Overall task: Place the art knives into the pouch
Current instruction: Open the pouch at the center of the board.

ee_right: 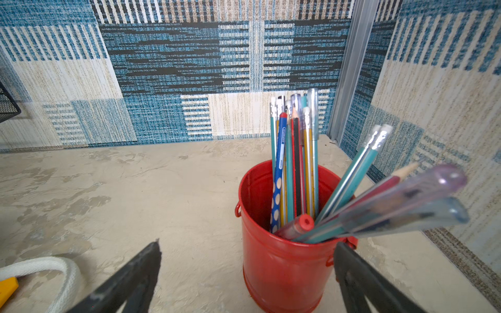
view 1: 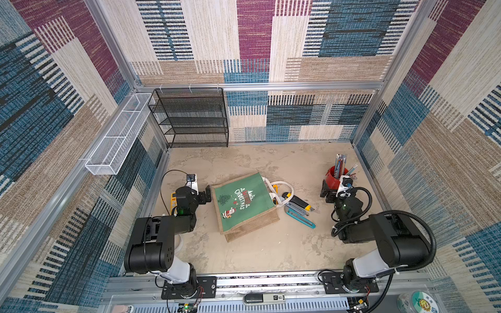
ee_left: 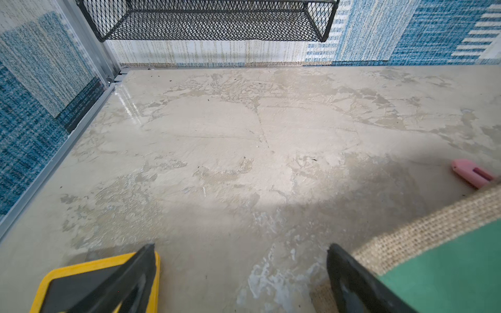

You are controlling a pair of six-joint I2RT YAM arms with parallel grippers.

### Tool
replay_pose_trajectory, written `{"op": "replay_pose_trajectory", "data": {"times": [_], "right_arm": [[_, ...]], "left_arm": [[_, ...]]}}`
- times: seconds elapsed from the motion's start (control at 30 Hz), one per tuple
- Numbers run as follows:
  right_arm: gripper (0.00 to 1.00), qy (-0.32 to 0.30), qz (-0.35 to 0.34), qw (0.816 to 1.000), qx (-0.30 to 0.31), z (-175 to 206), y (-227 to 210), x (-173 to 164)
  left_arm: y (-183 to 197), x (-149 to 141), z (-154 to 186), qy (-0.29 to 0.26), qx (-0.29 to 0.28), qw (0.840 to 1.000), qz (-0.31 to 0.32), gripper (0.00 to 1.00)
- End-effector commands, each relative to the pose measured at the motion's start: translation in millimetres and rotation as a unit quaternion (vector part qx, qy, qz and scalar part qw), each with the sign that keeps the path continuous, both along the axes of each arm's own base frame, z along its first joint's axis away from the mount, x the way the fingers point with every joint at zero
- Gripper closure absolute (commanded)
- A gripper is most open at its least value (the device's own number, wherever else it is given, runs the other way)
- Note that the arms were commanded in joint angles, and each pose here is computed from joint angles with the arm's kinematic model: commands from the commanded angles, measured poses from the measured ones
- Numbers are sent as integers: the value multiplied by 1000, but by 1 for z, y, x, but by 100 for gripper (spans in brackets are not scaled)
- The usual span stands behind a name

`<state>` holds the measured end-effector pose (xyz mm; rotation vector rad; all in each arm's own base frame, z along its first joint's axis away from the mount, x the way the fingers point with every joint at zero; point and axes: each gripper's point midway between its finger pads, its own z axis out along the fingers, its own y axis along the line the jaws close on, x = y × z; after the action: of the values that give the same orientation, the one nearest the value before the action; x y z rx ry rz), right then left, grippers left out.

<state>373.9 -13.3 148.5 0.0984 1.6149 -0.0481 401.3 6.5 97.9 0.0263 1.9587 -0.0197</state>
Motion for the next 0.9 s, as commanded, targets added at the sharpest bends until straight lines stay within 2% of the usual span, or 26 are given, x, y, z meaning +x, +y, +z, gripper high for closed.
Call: {"op": "replay_pose_trajectory", "data": {"times": [0.0, 0.03, 0.13, 0.2, 0.37, 0.57, 0.63, 0.7, 0.87], "right_arm": [[1, 4, -8, 1000, 0, 7, -2, 6], [1, 11, -6, 1000, -1, 9, -1, 8], [2, 54, -28, 998, 19, 10, -7, 19], [1, 65, -37, 995, 60, 20, -8, 26], [1, 78, 85, 983, 139, 60, 37, 36], [0, 145, 167, 951, 215, 60, 72, 35], [1, 171, 177, 935, 255, 50, 80, 35], [3, 197, 209, 914, 286, 39, 96, 35], [12, 252, 219, 894, 299, 9, 119, 43]], "left_arm": [[-18, -4, 31, -10, 13, 999, -40, 0], [-21, -7, 42, -6, 20, 999, -37, 1], [-24, -12, 83, -49, -53, 997, -2, 2], [-31, -13, 103, -65, -81, 995, 6, 5], [-56, -21, 128, -28, -74, 997, 13, 8], [-122, -44, 159, 21, -55, 996, -67, 8], [-146, -57, 164, 53, -48, 992, -104, 15], [-165, -70, 164, 81, -31, 986, -140, 15], [-195, -91, 155, 126, -10, 974, -188, 15]]}}
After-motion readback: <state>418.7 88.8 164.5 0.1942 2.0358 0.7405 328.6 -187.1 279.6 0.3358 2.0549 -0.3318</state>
